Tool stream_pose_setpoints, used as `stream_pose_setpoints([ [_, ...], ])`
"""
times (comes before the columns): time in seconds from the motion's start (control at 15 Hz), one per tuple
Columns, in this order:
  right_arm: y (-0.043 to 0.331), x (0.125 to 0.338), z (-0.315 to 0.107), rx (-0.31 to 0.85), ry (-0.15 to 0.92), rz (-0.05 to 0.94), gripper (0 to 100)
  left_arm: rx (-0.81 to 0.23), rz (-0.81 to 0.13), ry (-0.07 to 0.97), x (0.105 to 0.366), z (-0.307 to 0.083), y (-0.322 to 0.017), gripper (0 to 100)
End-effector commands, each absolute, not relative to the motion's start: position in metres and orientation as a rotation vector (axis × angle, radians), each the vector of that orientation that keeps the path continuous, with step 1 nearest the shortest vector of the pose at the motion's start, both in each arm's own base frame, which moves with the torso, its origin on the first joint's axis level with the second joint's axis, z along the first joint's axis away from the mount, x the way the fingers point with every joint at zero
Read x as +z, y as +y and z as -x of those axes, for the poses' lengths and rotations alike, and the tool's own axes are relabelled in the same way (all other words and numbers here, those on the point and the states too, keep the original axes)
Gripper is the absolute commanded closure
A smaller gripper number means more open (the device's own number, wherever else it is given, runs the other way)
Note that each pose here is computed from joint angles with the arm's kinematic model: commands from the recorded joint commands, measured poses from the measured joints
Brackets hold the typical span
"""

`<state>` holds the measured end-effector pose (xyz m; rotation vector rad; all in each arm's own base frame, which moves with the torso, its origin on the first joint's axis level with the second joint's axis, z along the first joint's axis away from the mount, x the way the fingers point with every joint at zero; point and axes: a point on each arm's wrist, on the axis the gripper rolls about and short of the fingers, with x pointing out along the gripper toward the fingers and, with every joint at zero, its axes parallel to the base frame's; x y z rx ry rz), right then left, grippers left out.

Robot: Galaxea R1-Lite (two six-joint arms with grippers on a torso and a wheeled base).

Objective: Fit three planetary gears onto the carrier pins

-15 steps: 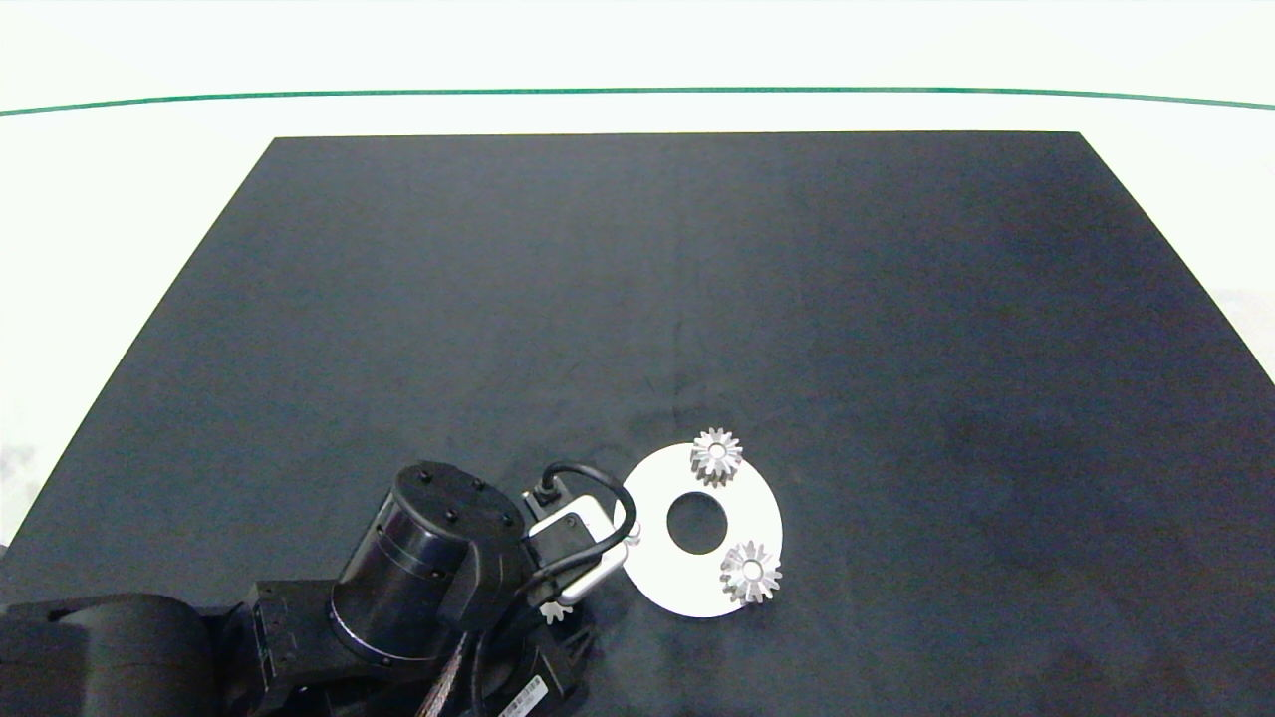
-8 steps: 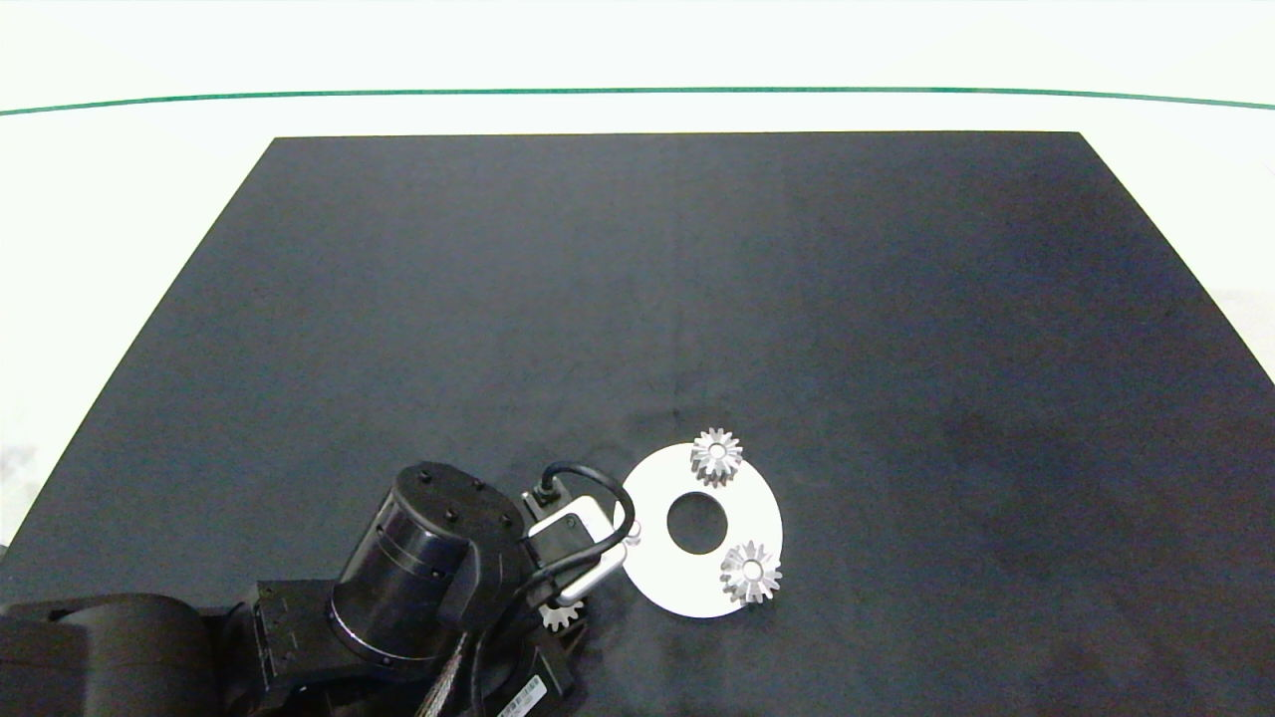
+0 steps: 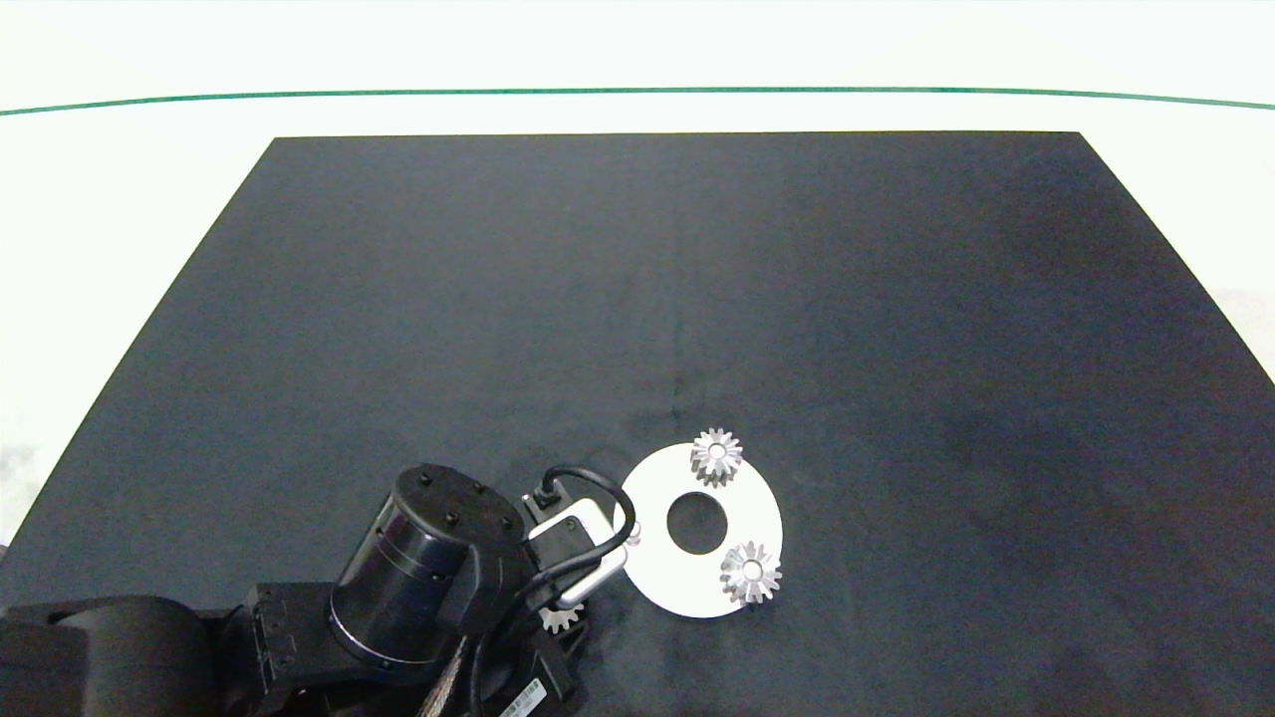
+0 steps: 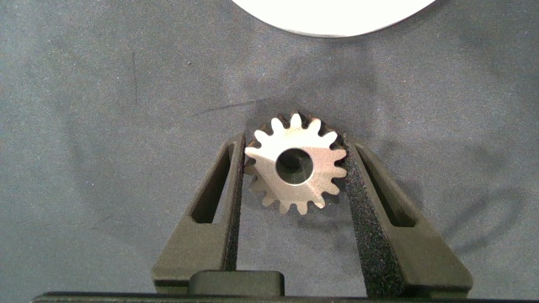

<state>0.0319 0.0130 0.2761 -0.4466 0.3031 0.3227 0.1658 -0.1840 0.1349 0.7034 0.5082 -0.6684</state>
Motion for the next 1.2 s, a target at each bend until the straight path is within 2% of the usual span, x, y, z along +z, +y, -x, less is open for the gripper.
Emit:
stream_pose_setpoints([
  [0.07,0.013,0.276,-0.032,0.322,0.306,0.450,0,-0.668,-0.705,0.505,0.135,-0.166,-0.185,81],
  [0.6,0.013,0.276,-0.032,0.322,0.305,0.450,0,-0.666,-0.703,0.489,0.140,-0.164,-0.181,96],
  [1.2,0.012,0.276,-0.031,0.322,0.302,0.448,0,-0.659,-0.704,0.450,0.192,-0.162,-0.186,96],
])
